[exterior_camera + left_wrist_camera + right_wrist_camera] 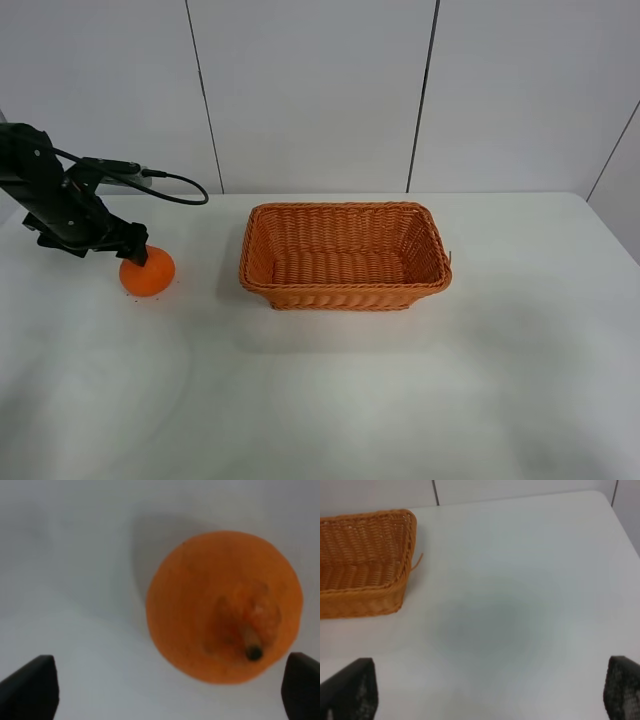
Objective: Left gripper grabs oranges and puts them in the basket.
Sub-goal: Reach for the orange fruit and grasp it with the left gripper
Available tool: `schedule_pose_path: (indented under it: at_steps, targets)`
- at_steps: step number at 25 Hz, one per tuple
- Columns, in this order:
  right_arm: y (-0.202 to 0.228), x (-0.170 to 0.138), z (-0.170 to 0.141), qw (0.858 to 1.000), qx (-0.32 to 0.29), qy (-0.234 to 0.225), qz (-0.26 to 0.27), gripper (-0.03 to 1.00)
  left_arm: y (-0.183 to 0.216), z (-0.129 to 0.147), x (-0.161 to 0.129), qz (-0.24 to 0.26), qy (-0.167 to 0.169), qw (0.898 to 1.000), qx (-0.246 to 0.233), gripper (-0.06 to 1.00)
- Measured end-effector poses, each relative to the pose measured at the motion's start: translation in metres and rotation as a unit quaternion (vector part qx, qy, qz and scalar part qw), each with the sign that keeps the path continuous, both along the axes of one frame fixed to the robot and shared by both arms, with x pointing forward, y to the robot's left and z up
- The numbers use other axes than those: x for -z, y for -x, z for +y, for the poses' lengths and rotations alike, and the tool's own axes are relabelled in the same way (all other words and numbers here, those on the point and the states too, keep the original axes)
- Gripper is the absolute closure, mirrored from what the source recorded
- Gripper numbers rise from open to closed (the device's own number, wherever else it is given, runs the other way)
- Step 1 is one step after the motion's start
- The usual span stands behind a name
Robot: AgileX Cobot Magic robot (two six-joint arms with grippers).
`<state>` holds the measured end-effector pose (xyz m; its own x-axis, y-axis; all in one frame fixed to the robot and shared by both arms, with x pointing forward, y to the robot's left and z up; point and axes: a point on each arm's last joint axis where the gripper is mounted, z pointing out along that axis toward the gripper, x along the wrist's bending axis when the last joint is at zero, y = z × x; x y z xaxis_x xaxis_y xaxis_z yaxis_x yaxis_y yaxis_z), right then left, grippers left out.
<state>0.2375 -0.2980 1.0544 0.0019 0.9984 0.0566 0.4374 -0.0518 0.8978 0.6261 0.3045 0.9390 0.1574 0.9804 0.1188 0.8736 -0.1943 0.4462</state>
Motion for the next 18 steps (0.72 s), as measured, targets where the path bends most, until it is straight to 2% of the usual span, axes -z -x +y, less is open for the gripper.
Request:
schedule_pose_path:
  at_steps: [5, 11, 15, 18]
  targets:
    - [0.0, 0.0, 0.0, 1.0, 0.0, 0.0, 0.0, 0.27, -0.006, -0.004, 0.014, -0.002, 0.001, 1.0, 0.007, -0.05]
    - [0.0, 0.0, 0.0, 1.0, 0.0, 0.0, 0.0, 0.27, -0.013, -0.025, 0.033, 0.002, -0.003, 0.999, 0.044, -0.05]
    - [0.0, 0.0, 0.0, 1.0, 0.0, 0.0, 0.0, 0.27, -0.014, -0.03, 0.044, 0.01, -0.002, 0.999, 0.05, -0.05]
    - [0.0, 0.0, 0.0, 1.0, 0.0, 0.0, 0.0, 0.27, -0.014, -0.03, 0.045, 0.011, -0.001, 0.999, 0.05, 0.01]
